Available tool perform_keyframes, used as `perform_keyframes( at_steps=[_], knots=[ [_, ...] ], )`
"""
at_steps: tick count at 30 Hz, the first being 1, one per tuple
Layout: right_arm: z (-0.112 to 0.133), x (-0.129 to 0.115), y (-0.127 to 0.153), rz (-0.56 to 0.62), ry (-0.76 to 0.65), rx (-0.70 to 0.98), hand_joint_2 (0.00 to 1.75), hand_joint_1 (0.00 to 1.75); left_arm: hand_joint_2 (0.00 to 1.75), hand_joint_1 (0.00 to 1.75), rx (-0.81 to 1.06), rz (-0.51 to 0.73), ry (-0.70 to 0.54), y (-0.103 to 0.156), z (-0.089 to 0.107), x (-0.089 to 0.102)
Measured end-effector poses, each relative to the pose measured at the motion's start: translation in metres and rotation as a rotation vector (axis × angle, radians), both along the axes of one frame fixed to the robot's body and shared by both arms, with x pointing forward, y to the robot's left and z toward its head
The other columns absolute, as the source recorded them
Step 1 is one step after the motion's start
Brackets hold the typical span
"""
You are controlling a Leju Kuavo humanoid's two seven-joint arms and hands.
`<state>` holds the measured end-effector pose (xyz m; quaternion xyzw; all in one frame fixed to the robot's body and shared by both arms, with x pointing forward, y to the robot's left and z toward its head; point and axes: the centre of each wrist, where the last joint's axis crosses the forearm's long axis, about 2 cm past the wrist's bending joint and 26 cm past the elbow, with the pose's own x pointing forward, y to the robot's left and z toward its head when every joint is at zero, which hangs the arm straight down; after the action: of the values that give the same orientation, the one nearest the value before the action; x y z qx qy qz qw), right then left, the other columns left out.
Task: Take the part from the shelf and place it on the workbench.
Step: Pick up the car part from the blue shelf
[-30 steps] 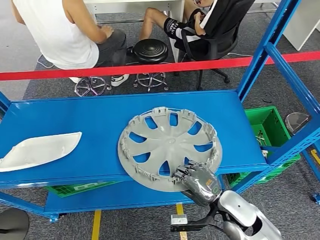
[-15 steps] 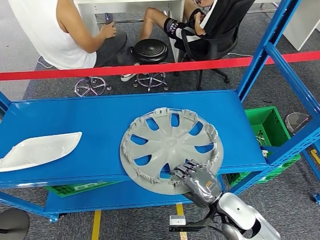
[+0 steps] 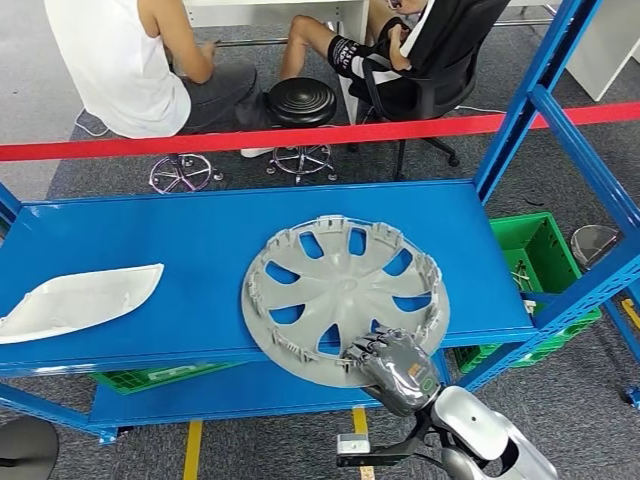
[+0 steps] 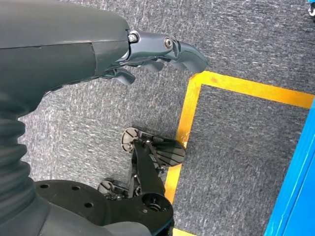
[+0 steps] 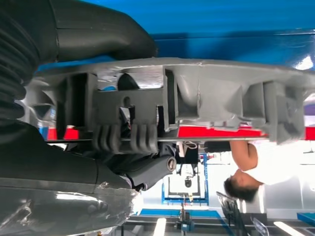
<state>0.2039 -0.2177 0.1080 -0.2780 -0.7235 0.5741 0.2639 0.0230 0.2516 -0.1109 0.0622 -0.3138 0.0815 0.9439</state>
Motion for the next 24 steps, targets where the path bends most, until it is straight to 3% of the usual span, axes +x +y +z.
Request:
perform_keyframes(
  at_steps=[24],
  knots=[
    [0.000,-0.014,0.006,0.010,-0.079,0.084,1.75,1.75,1.75,0.00,0.042,0.027,-0.007,0.002,0.000,-0.001]
  ],
)
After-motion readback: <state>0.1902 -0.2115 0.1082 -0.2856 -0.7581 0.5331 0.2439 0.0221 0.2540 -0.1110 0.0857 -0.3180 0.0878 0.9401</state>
